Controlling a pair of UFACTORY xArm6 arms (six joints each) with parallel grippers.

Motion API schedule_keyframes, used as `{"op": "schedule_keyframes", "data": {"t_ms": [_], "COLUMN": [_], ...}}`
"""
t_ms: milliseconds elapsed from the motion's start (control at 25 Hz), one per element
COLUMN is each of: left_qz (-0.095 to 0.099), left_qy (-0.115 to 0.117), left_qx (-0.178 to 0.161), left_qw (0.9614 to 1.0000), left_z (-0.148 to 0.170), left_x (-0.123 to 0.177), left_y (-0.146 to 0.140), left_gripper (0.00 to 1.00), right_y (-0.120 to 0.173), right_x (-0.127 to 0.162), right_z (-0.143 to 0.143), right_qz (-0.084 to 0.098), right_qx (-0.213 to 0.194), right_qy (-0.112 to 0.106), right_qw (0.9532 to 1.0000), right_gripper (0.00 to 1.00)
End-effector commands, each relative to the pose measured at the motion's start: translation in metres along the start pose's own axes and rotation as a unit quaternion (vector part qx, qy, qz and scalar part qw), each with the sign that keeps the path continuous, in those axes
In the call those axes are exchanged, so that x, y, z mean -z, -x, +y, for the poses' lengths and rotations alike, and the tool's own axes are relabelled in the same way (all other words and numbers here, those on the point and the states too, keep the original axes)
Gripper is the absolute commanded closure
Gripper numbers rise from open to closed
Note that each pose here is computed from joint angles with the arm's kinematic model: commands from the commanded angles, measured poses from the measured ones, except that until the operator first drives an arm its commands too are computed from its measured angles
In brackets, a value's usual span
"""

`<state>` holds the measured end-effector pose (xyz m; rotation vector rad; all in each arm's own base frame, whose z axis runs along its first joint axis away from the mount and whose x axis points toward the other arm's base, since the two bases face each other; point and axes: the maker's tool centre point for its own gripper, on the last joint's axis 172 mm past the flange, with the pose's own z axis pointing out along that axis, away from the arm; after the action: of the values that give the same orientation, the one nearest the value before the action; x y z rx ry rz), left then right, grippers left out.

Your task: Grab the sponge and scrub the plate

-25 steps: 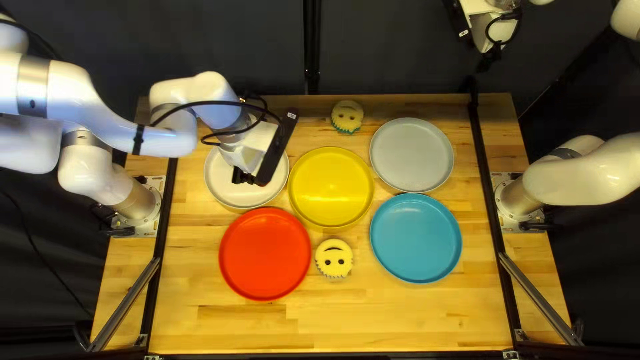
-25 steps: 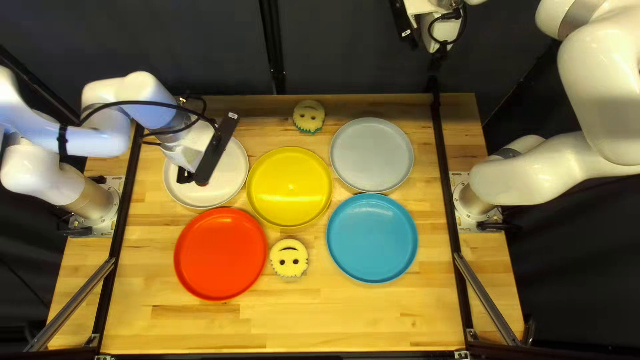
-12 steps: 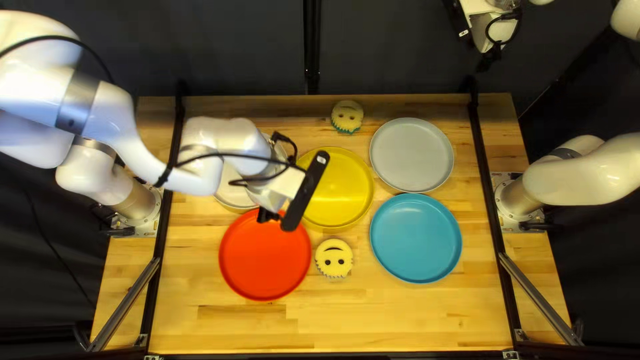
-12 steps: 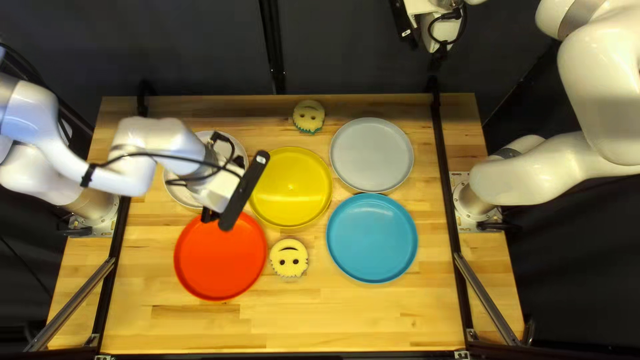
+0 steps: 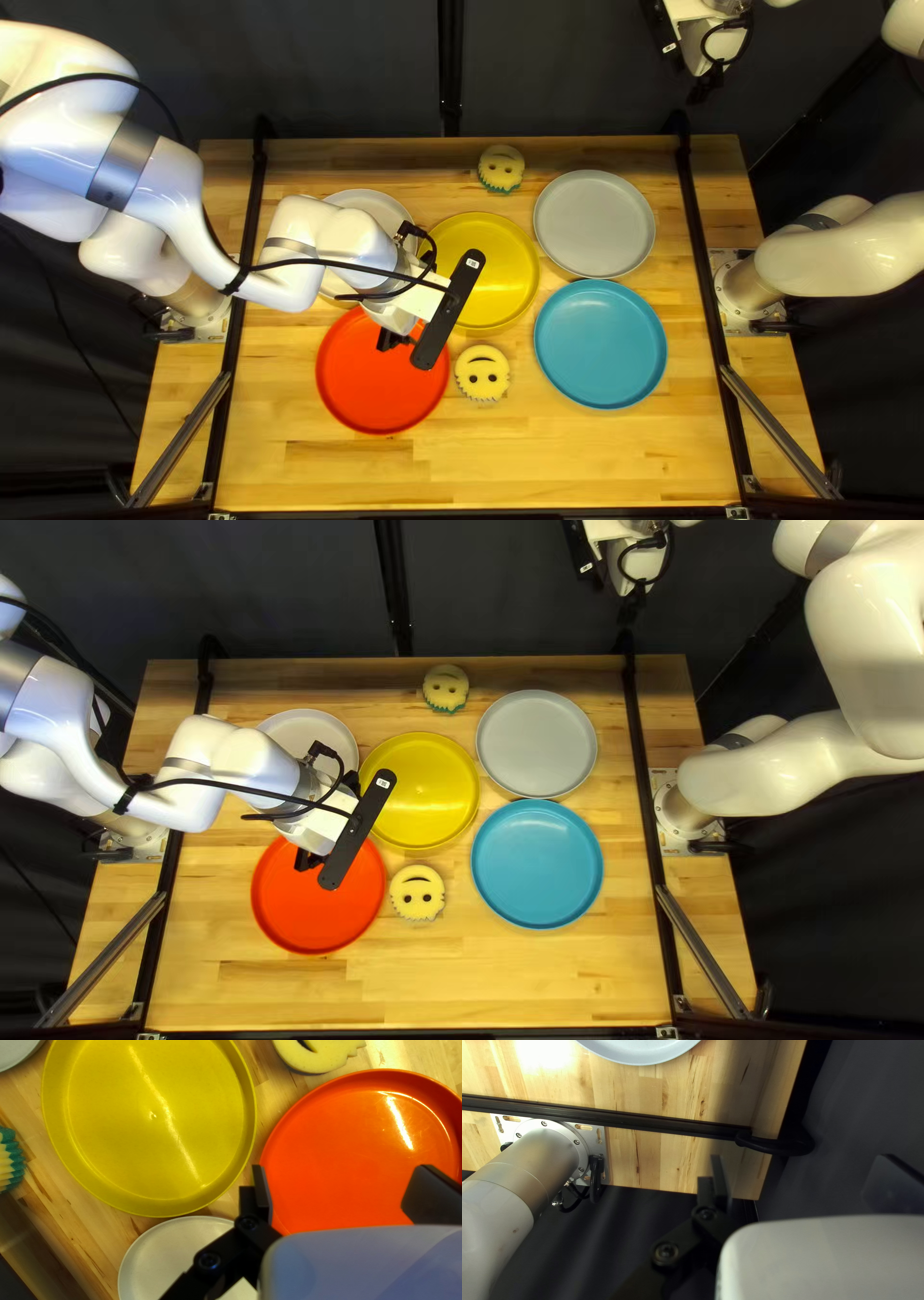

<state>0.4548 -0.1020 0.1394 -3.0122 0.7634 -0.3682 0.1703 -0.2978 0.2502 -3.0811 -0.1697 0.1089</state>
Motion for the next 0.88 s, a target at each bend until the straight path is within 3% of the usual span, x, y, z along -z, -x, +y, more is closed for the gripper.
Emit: {"op": "schedule_keyframes", "data": {"t_ms": [40,560,720,880], "left_qz": [0.014,0.045,0.054,0.053], "left_qy": [0.003,-0.005,-0.016,-0.034], "left_qx": [-0.003,-0.027,-0.035,-0.038], "left_qw": [0.9999,0.9986,0.9978,0.9973], "left_z": [0.014,0.063,0.085,0.100], "left_x": [-0.022,-0.057,-0.065,-0.075], "left_y": [-0.018,-0.083,-0.101,-0.101], "left_gripper": [0.00,0.00,0.00,0.00], "right_y": [0.000,0.000,0.000,0.000], "right_x": [0.000,0.000,0.000,0.000], "right_z": [0.000,0.000,0.000,0.000], "right_qz": [0.000,0.000,0.000,0.000], "right_qx": [0.000,0.000,0.000,0.000], "right_qy": [0.000,0.000,0.000,0.000], "right_qw": [1.0000,1.0000,1.0000,1.0000], "right_gripper": [0.00,0.00,0.00,0.00]}}
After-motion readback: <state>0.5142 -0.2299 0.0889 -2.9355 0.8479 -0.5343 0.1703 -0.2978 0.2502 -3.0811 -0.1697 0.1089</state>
